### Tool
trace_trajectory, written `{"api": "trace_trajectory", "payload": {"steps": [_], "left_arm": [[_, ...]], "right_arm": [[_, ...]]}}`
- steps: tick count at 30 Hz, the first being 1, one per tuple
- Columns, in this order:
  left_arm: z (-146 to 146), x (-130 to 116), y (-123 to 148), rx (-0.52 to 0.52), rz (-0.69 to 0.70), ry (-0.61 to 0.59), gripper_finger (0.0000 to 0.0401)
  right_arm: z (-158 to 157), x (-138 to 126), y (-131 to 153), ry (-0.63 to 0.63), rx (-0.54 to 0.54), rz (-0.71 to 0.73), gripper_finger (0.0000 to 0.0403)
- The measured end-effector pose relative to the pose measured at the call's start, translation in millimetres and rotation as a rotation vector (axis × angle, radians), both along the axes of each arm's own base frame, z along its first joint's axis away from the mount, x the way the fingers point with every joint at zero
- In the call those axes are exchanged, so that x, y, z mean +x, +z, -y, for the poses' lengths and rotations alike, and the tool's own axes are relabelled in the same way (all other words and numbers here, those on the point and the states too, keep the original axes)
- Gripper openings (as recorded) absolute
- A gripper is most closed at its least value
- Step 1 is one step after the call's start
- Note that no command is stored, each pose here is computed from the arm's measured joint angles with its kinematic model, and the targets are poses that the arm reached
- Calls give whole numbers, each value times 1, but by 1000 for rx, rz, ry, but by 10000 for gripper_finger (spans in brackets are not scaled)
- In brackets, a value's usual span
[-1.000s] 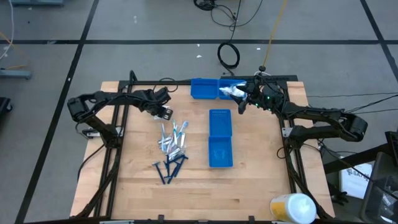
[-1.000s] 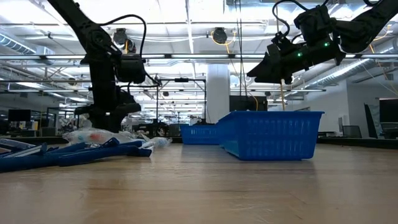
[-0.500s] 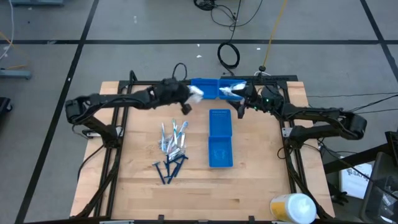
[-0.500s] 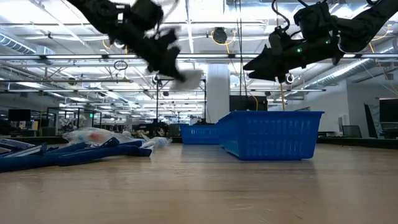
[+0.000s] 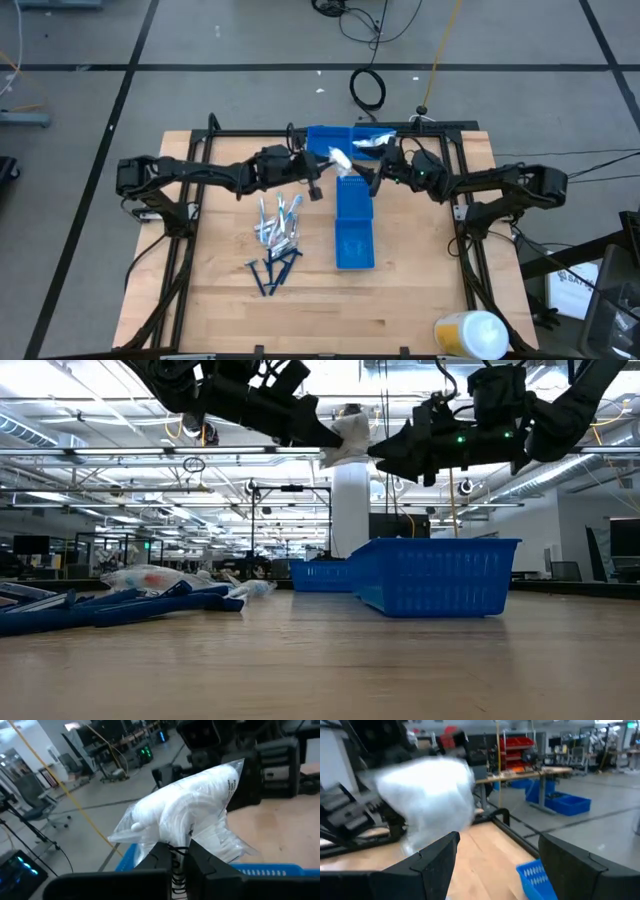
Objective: Pick & Place Travel size toiletries
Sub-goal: Put the cotton balls in the top right blue bin
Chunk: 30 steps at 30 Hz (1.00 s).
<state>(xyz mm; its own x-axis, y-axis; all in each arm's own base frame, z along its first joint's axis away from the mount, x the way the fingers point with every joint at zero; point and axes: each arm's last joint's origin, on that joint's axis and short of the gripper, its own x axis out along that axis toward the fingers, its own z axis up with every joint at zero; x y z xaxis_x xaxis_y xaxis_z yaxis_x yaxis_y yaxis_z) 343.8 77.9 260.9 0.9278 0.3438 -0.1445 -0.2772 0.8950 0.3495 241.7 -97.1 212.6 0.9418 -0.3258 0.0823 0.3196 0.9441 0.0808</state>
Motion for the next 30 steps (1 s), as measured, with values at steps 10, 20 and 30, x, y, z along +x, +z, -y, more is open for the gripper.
{"api": "trace_trajectory", "payload": {"steps": [10, 20, 30], "left_arm": [[-9, -2, -10, 17, -88, 93, 8], [-12, -1, -9, -6, -61, 86, 8], [-5, 12, -23, -25, -15, 46, 11]], "right_arm": [[-10, 1, 1, 37, -15, -65, 267], [-12, 7, 7, 53, -2, -50, 268], [-12, 27, -3, 73, -17, -13, 267]]}}
